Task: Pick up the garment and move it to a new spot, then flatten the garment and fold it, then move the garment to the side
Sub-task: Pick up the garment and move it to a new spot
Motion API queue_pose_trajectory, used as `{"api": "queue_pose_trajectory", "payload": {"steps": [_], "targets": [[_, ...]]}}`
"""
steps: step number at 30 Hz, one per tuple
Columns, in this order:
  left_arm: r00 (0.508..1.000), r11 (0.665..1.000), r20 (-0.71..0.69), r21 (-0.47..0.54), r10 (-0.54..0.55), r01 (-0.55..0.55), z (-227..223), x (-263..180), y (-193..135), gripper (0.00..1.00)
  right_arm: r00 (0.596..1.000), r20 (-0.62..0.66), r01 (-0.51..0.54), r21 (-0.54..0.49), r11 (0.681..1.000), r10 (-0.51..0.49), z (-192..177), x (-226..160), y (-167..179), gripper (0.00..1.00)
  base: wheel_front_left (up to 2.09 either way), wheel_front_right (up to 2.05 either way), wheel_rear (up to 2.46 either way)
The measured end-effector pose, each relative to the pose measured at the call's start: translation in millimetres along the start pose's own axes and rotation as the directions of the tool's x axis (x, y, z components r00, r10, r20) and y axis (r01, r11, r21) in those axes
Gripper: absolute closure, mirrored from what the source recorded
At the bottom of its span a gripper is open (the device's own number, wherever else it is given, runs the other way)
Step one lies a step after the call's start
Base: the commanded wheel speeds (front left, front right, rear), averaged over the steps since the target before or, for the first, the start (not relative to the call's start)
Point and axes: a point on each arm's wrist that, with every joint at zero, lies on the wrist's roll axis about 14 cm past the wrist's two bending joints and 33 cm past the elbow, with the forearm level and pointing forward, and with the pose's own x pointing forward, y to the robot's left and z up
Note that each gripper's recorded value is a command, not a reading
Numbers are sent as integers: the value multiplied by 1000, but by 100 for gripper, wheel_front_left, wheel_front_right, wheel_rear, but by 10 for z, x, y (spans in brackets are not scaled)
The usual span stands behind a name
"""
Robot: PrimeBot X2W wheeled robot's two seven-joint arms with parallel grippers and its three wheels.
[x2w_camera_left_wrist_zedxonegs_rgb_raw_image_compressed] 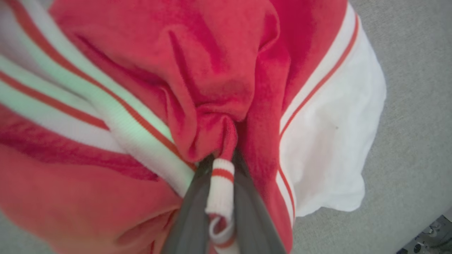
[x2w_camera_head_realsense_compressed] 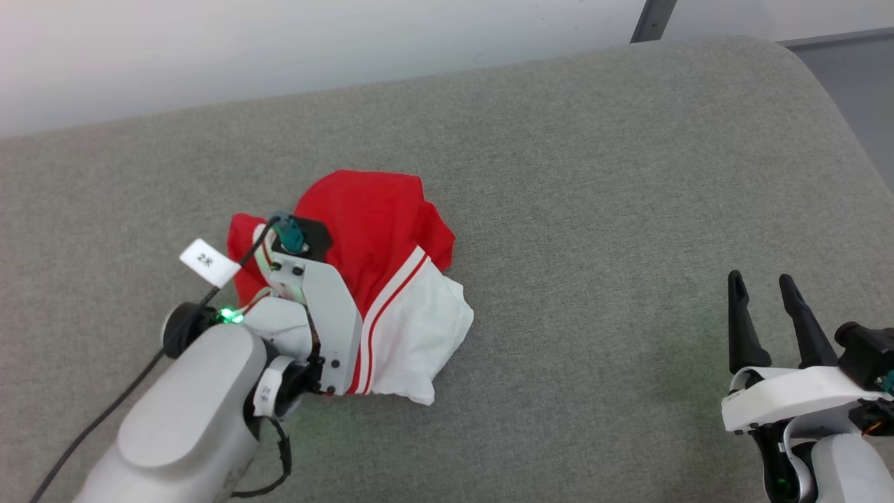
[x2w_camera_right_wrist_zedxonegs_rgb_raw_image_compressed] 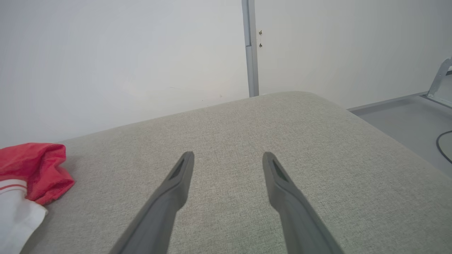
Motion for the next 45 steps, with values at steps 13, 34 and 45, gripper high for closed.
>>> {"api": "queue_pose_trajectory", "payload": {"steps": [13,34,45], "targets": [[993,999,116,32,8,-12,352,-365,58,0,998,20,-60,-5,998,60,78,46,150,0,0,0,0],[676,976,704,-146,218,-163,535,-1939,679,0,974,40,-222,8,975,221,204,-126,659,0,0,0,0],[449,917,801,-316,396,-245,-80,-2474,1175,0,968,49,-248,2,969,247,225,-223,708,0,0,0,0]]}}
